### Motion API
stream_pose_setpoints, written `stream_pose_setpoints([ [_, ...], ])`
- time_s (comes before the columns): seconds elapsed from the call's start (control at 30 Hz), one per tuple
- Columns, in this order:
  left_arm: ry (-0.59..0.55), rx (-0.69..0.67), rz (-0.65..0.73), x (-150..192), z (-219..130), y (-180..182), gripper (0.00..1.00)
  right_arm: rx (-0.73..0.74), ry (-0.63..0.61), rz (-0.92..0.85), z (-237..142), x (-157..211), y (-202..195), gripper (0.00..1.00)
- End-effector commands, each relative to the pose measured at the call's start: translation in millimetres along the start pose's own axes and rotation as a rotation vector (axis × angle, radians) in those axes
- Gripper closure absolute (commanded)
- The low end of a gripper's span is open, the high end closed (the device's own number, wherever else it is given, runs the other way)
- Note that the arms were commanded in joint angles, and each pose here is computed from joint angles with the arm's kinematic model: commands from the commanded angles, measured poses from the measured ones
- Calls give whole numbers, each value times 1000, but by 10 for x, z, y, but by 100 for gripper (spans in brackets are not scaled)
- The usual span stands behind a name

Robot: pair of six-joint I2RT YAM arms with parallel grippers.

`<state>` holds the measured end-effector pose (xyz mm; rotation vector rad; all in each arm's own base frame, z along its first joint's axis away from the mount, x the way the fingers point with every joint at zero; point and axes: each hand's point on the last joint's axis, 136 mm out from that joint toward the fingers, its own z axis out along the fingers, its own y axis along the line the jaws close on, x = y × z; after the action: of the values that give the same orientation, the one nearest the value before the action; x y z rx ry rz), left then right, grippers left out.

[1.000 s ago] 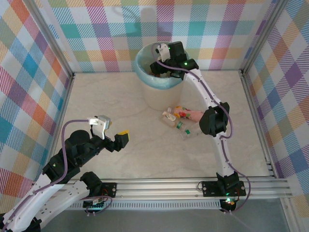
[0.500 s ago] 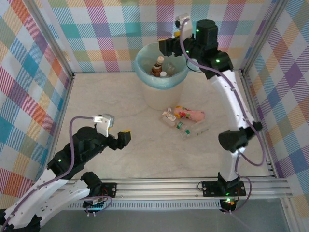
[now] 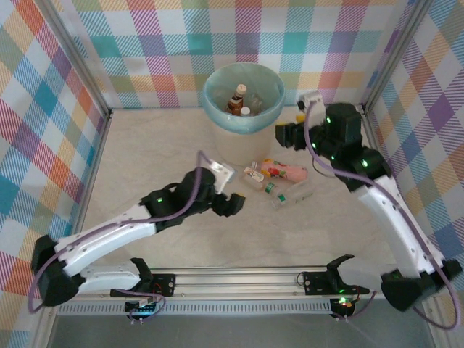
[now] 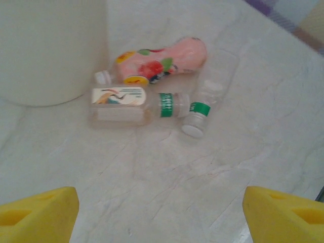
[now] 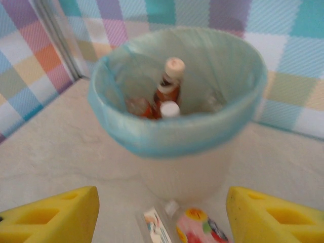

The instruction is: Put the plastic bottles in the bin

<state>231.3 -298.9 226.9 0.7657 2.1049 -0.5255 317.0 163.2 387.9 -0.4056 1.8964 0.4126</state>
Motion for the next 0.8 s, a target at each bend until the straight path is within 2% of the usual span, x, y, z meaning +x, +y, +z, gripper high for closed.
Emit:
stream_pose_setpoints([
  [0.0, -24, 28, 143, -257, 237, -269, 15, 155, -7, -2, -335, 186, -276, 33],
  [0.1, 23, 59, 253, -272, 576, -534, 14, 323, -9, -47, -670, 288, -546, 32],
  [0.17, 58, 78, 319, -227, 805, -672, 13, 435, -70, -77, -950, 254, -706, 31],
  [0.33, 110, 95, 401, -157, 1401, -837, 11, 490, -268, -114, -1518, 80, -727, 32],
  [0.6, 244, 81, 459, 90, 2023, -862, 10, 487, -272, -136, -1591, 117, -714, 30],
  [0.77, 313, 87, 394, 220, 2278, -724, 10, 464, -288, -130, -1591, 105, -676, 30],
])
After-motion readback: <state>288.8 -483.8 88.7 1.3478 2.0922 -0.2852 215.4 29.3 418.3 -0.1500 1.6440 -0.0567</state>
